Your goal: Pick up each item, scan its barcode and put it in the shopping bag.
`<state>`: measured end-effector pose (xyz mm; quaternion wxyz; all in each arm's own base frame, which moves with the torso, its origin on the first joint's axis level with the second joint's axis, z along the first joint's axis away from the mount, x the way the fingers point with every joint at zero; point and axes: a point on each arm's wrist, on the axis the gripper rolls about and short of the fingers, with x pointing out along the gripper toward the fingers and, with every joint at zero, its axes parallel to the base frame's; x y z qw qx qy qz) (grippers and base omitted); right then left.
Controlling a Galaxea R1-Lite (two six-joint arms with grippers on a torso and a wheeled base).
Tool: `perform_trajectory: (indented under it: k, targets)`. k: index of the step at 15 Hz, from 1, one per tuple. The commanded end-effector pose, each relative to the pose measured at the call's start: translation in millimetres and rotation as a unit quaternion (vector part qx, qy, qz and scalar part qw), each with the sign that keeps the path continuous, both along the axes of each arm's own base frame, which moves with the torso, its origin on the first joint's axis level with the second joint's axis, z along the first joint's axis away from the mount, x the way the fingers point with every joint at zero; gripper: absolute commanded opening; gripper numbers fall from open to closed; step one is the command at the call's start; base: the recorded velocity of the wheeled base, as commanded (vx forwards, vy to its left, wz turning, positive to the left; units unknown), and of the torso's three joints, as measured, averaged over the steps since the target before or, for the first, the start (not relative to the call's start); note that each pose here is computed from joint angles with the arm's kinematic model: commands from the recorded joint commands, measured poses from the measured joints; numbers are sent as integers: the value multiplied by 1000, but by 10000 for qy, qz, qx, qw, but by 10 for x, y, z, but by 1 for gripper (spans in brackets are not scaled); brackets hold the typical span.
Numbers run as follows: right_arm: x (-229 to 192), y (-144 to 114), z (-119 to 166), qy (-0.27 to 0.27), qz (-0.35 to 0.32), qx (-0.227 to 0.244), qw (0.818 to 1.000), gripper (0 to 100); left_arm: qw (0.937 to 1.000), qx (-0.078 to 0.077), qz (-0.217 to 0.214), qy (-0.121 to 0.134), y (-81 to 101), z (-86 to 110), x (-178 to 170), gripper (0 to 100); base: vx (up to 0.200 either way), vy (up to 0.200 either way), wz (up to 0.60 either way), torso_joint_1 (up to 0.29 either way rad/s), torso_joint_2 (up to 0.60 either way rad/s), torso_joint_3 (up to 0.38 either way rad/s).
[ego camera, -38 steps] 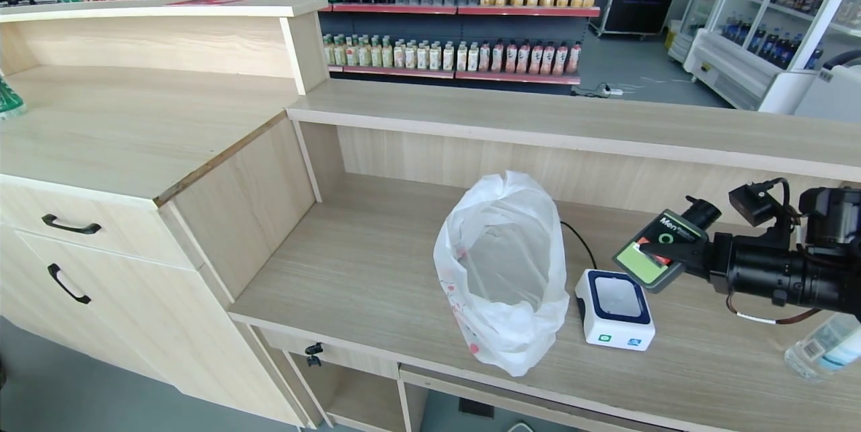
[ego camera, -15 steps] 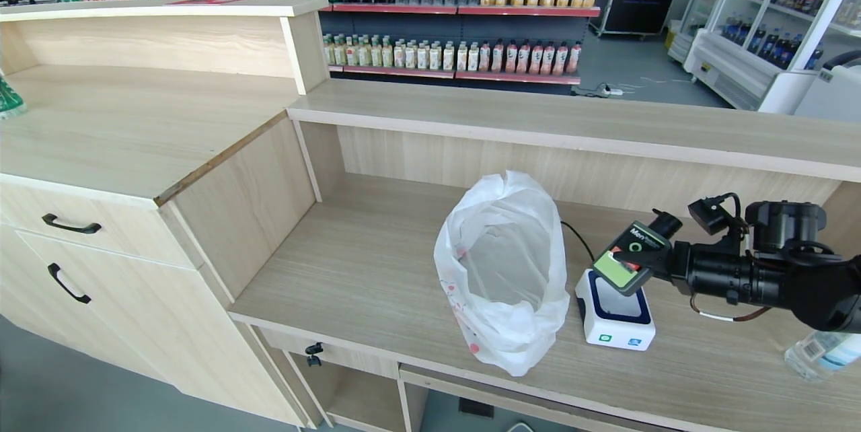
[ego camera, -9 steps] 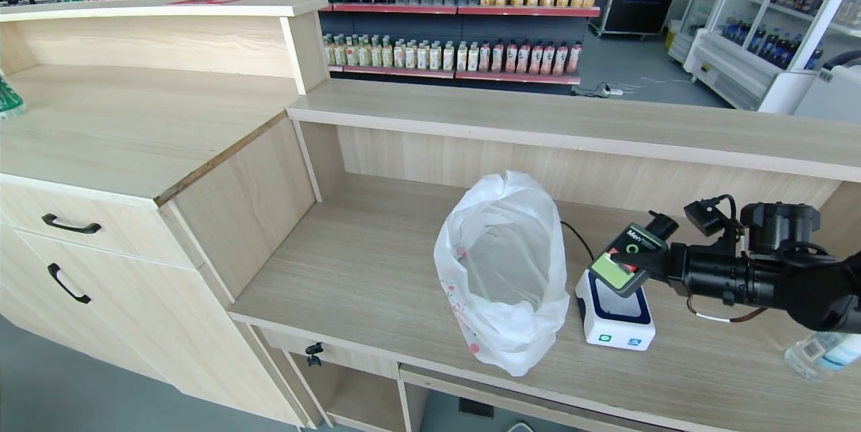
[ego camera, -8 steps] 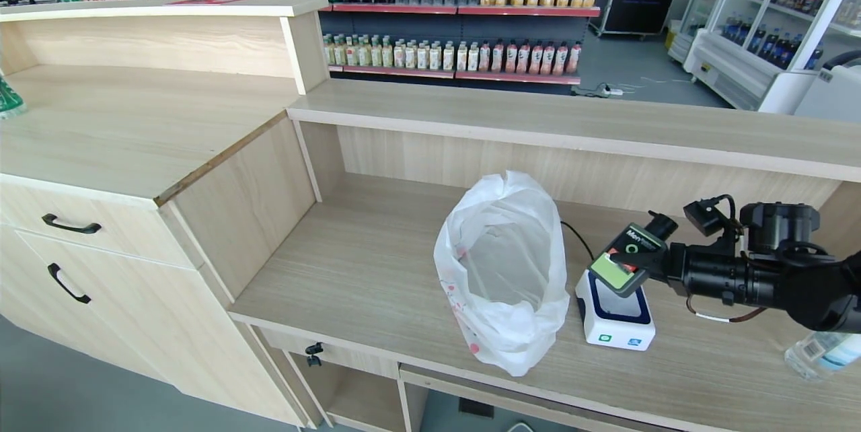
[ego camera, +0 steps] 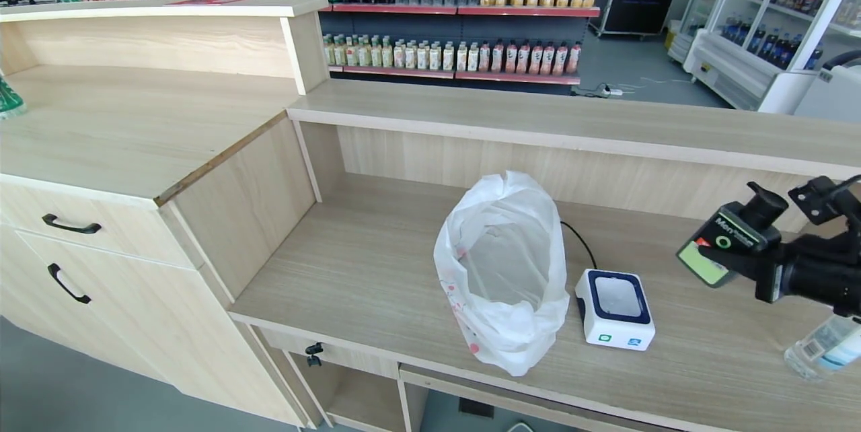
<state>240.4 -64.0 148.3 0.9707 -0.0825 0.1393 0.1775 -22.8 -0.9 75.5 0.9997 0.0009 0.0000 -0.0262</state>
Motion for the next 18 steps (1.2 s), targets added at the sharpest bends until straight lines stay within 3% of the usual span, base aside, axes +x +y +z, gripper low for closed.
perform_trajectory:
  k: [1, 4, 6, 7, 8, 12, 18]
  targets:
    - [-429, -177, 71, -132, -795, -696, 9943, 0, 10000, -1, 1, 8, 0, 0, 1, 100, 0, 0, 0, 0, 0, 0]
    - [-380, -162, 201, -325, -828, -563, 9944, 0, 10000, -1, 1, 8, 0, 0, 1, 100, 0, 0, 600, 2, 6, 1]
    - [-226, -13, 343, -539, -932, -171, 9940, 0, 10000, -1, 1, 8, 0, 0, 1, 100, 0, 0, 600, 0, 0, 7]
    - [15, 234, 465, -654, -1276, 230, 9894, 0, 10000, -1, 1, 8, 0, 0, 1, 100, 0, 0, 600, 12, 2, 2]
    - [169, 400, 483, -658, -1354, 270, 9882, 0, 10000, -1, 1, 8, 0, 0, 1, 100, 0, 0, 600, 7, 2, 7]
    - [664, 716, 16, -219, -1022, 194, 9943, 0, 10000, -1, 1, 8, 0, 0, 1, 100, 0, 0, 300, -1, -1, 0]
    - [982, 632, -614, 334, -1158, 125, 9926, 0, 10000, -1, 1, 8, 0, 0, 1, 100, 0, 0, 0, 0, 0, 0]
